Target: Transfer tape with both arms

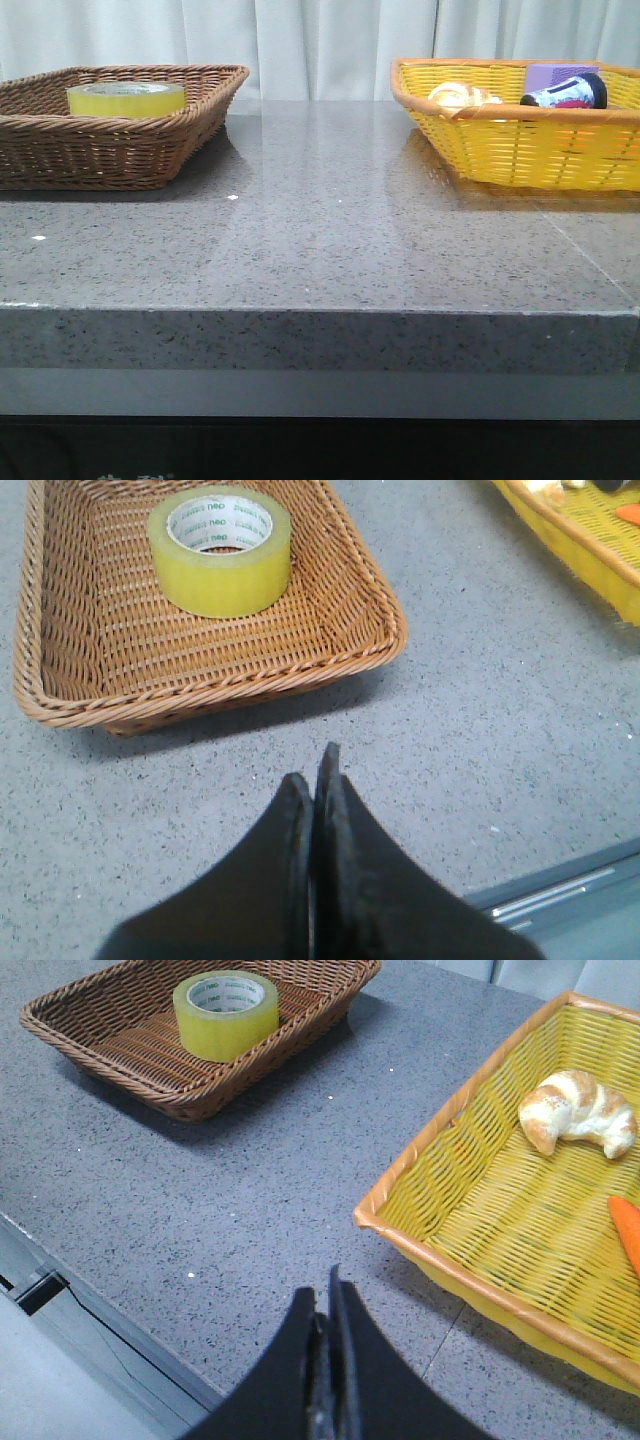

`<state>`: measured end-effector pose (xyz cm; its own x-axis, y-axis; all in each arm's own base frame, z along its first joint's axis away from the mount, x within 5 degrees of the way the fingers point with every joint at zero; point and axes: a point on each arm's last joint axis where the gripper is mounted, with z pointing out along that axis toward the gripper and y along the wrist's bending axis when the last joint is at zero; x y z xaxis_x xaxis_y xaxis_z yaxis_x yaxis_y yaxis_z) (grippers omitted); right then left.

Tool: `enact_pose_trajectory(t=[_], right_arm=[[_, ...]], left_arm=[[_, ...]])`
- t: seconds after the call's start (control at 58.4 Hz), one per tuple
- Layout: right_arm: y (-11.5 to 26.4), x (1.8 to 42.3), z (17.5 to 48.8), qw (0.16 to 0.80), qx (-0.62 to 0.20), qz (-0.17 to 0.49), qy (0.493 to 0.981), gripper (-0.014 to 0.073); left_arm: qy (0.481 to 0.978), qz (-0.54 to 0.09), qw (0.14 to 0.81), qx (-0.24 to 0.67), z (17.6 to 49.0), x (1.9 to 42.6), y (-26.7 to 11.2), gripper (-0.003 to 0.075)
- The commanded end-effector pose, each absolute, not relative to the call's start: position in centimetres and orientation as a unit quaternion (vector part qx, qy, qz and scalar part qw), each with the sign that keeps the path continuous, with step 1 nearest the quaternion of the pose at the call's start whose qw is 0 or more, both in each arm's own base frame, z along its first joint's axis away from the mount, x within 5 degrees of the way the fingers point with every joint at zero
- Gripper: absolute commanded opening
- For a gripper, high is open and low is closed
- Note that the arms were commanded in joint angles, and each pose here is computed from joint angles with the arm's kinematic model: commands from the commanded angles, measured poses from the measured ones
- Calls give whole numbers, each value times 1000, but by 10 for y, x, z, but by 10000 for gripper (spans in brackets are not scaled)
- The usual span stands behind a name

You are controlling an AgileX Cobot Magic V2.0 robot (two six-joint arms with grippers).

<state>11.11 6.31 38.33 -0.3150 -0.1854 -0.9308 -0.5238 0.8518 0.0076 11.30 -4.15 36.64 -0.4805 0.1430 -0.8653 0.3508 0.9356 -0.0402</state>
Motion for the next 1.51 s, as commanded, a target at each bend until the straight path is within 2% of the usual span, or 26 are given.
enact_pose_trajectory(t=[0.0, 0.188, 0.411, 0.514, 0.685, 0.856, 1.49], right_arm=[[62, 113, 397, 578, -213, 158, 772, -69], [62, 113, 397, 577, -213, 158, 772, -69], [62, 113, 397, 577, -213, 158, 772, -69], [62, 113, 397, 577, -213, 158, 772, -69], [62, 113, 397, 577, -213, 158, 772, -69], [62, 113, 397, 577, -213, 158, 772, -69], [62, 113, 397, 577, -213, 158, 772, -69]], left_arm=[[811, -90, 558, 152, 377, 109, -38, -20], [761, -60, 639, 99, 329, 85, -19, -20], [723, -59, 687, 52, 262, 66, -11, -20], [697, -67, 713, 40, 242, 61, -10, -20], [692, -79, 718, 11, 213, 57, -7, -20], [677, -63, 734, -2, 200, 56, -5, -20], [670, -56, 740, -9, 202, 56, -3, -20]])
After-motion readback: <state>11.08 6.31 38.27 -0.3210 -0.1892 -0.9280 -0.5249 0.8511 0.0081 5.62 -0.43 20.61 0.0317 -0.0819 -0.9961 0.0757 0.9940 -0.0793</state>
